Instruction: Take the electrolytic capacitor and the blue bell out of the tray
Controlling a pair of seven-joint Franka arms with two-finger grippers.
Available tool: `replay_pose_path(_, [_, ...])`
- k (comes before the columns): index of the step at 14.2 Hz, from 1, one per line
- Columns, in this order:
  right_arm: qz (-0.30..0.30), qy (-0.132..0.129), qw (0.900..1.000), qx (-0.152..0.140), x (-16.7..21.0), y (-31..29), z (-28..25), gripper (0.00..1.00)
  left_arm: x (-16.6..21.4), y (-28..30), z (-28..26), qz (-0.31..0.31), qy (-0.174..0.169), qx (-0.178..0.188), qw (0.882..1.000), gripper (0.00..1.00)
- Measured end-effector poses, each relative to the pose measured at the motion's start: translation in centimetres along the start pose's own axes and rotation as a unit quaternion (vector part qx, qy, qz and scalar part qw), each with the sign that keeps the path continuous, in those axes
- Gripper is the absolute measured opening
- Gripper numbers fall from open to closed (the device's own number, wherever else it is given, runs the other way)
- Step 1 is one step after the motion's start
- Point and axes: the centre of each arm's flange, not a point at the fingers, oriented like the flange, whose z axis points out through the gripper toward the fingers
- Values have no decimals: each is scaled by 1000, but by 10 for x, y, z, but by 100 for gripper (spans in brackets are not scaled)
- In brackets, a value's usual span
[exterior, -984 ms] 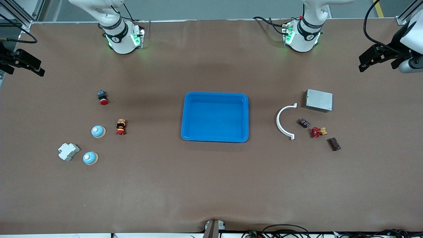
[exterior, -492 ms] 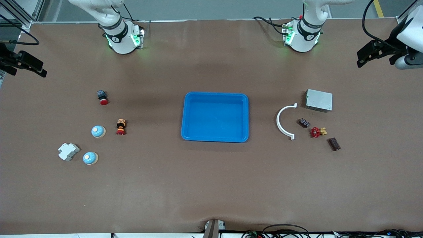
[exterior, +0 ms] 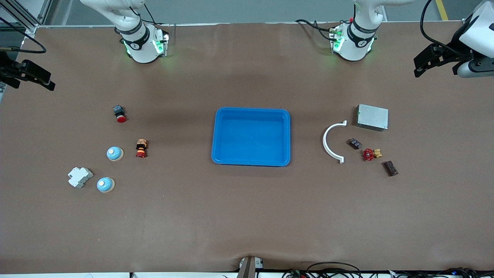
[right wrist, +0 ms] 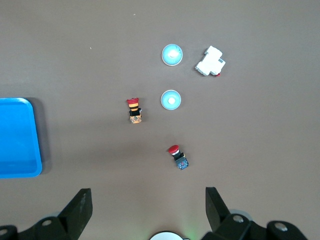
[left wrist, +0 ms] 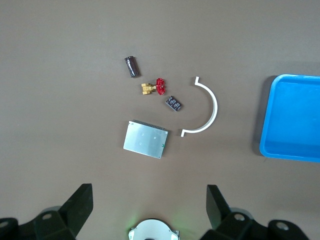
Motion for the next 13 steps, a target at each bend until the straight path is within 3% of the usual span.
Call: replay_pose_path(13, [-2,0,1000,11,0,-3,0,100,0,0,0,0,0,0,1000,100])
